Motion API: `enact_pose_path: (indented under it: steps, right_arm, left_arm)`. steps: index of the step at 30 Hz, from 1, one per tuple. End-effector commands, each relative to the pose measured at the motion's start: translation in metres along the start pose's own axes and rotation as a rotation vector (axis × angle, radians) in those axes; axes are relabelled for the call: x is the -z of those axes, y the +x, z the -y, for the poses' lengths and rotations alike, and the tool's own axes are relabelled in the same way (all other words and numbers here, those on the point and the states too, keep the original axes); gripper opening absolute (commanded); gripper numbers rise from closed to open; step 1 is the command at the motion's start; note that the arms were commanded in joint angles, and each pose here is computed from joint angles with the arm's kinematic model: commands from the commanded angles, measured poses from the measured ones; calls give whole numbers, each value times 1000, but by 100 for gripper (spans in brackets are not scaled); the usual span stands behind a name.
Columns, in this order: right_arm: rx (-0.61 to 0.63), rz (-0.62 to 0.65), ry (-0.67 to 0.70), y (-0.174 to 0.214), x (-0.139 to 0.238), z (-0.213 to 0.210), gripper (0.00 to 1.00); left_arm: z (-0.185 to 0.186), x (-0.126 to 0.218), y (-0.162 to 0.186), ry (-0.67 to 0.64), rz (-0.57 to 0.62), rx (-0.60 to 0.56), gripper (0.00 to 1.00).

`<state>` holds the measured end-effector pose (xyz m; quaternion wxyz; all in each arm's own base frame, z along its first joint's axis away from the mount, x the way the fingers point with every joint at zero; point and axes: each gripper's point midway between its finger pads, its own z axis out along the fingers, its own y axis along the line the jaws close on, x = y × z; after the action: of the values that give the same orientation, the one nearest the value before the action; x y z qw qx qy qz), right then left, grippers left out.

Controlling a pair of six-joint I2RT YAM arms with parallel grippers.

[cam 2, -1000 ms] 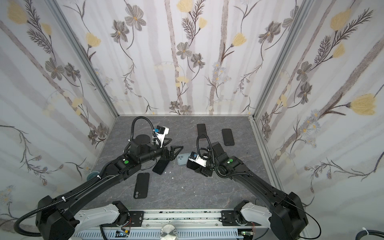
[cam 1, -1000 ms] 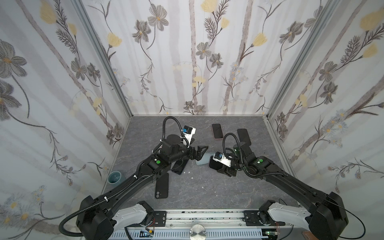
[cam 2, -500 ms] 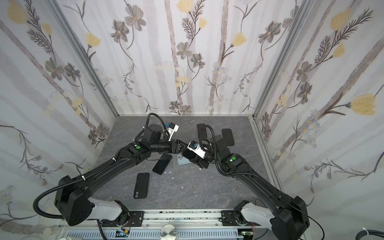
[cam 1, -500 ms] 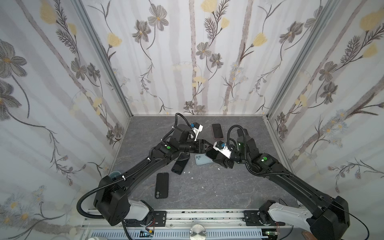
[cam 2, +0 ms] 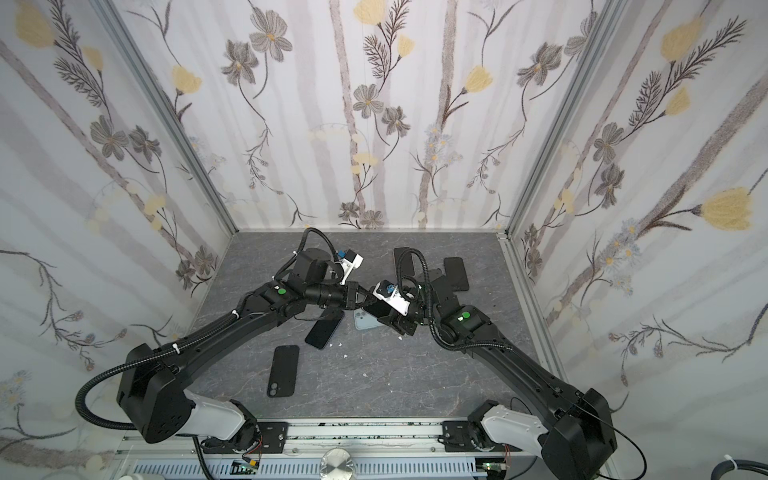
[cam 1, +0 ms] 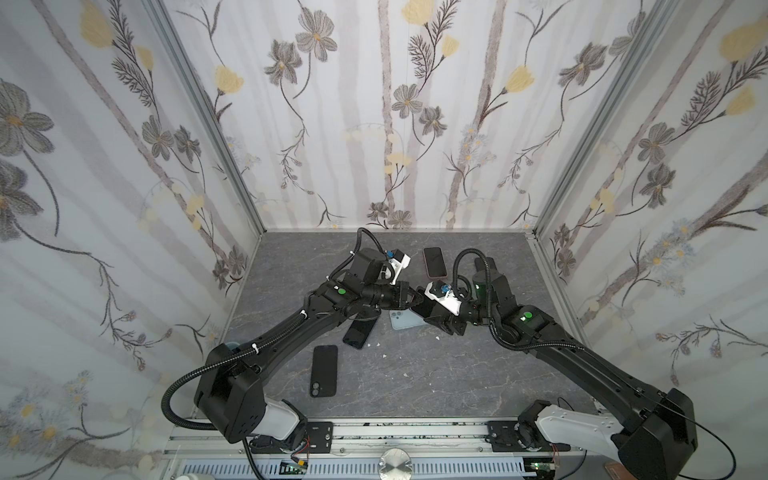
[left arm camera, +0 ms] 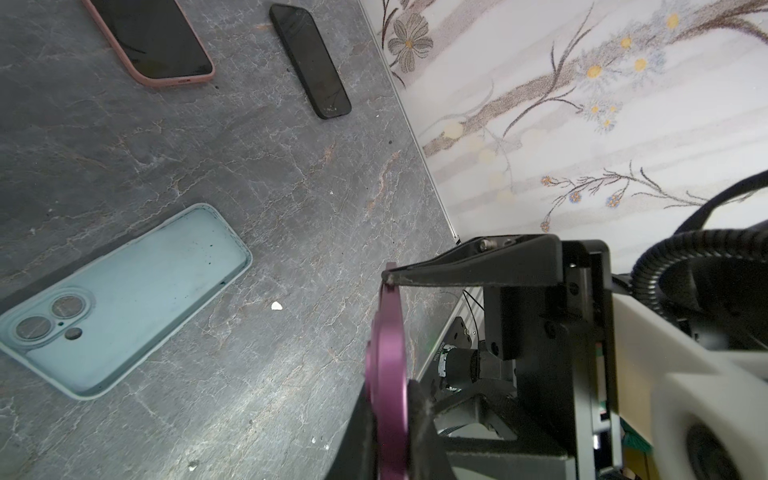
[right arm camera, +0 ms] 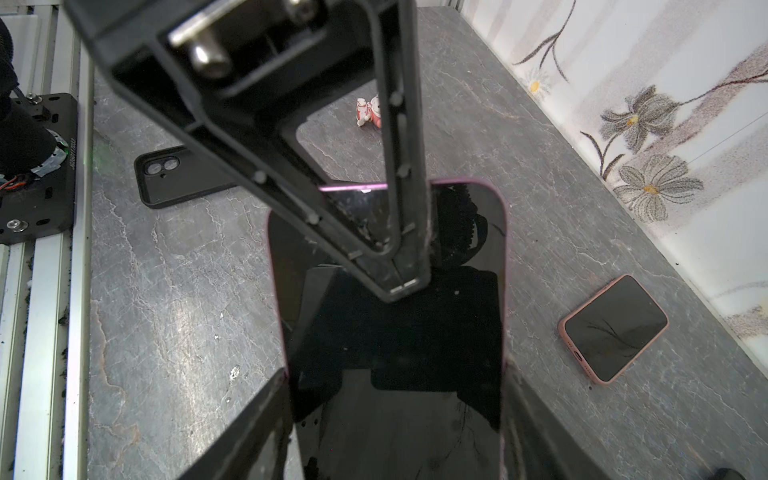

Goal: Put the phone into the phone case

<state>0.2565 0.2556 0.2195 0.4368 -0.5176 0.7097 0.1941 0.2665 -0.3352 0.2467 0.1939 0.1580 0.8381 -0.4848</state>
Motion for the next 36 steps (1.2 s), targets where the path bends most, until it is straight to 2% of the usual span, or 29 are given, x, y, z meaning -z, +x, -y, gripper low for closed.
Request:
enact_pose_path:
  steps: [1, 4, 10, 14, 17, 19, 21, 23, 26, 30, 33, 36]
  right_arm:
    - [34, 57, 40, -18, 4, 9, 56]
    - [38, 78, 93, -22, 9, 17, 69]
    - [40, 221, 164, -48, 29, 22, 100]
    - [-39, 341, 265, -73, 57, 37, 100]
    - [-266, 437, 453, -85, 90, 73, 100]
    - [-382, 478, 495, -91, 108, 88, 100]
    - [-457, 513, 453, -100, 119, 93, 100]
    - [-513, 559, 334, -113, 122, 89, 98]
    - [-593, 603, 160, -129, 123, 84, 86]
    - [-668, 592, -65, -143, 119, 78, 73]
    - [-683, 586, -242, -155, 118, 65, 67]
    - [-652, 596, -387, -164, 120, 49, 67]
  left_arm:
    - [0, 2, -2, -12, 2, -15, 9]
    - [-1, 6, -8, -35, 38, -27, 0]
    - [14, 31, -33, -33, 207, -74, 0]
    - [25, 69, -56, -13, 385, -87, 0]
    - [25, 103, -72, 18, 517, -49, 0]
    - [30, 124, -80, 82, 585, -31, 0]
    - [39, 140, -84, 150, 631, -42, 0]
    - [50, 151, -84, 203, 661, -79, 0]
    - [67, 162, -81, 272, 689, -154, 0]
    - [96, 176, -71, 400, 706, -254, 0]
    - [109, 186, -66, 463, 724, -291, 0]
    - [116, 189, -61, 500, 720, -307, 0]
